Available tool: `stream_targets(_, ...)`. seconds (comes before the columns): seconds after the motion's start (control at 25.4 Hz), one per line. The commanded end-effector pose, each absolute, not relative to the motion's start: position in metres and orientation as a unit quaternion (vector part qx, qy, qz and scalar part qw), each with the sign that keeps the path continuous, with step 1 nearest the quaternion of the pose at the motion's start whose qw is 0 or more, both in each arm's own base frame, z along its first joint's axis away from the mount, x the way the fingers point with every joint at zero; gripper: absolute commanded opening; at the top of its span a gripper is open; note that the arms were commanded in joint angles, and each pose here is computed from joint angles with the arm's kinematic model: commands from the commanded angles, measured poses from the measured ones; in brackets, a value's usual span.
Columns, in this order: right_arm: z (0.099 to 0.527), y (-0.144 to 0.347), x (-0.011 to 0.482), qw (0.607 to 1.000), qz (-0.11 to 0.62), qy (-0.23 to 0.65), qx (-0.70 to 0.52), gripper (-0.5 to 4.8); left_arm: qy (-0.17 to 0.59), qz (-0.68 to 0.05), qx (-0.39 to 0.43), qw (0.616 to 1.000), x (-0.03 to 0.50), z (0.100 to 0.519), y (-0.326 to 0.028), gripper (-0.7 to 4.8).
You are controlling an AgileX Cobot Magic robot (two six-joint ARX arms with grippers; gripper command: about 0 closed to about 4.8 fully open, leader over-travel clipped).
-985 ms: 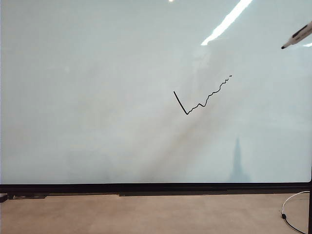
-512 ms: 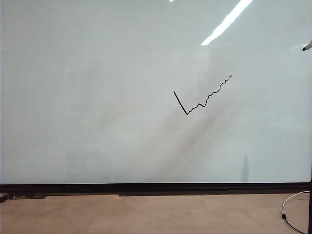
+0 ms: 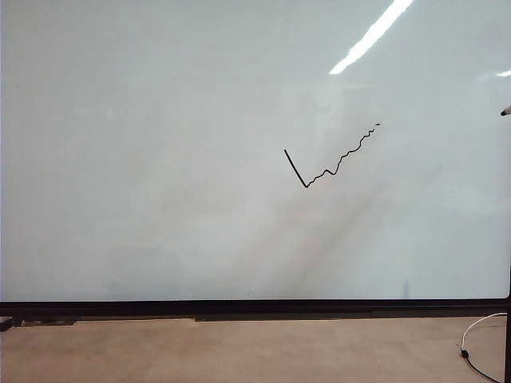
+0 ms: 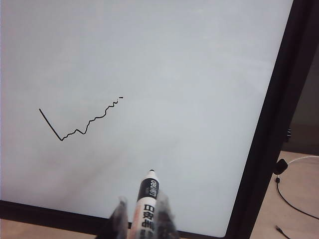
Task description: Pick up the pen on the shelf to the right of the whiteboard and draw a check mark.
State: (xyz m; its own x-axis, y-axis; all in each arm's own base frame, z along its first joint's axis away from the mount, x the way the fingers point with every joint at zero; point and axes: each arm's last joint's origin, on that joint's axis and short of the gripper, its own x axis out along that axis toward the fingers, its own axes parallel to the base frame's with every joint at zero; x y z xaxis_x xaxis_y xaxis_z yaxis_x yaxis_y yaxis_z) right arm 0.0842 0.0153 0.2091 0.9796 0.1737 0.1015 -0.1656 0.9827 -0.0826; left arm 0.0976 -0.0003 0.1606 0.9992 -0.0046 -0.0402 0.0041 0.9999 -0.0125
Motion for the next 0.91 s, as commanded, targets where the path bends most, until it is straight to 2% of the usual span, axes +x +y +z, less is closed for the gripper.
stream_targets(0.04,0.205,0.016,0.087,0.993,0.083,-0.083,-0.032,-0.07,0.013,-0.003,-0.004,1.000,0.097,0.163,0.000,-0.04)
stream_targets(0.39,0.183,0.016,0.094,0.993,0.073,-0.083,-0.031,-0.07,0.013,-0.003,-0.004,1.000,0.097,0.163,0.000,-0.05)
stream_targets(0.91,0.180,0.003,0.096,0.995,0.030,-0.084,-0.039,-0.07,0.013,-0.002,-0.004,1.000,0.097,0.163,0.000,-0.05)
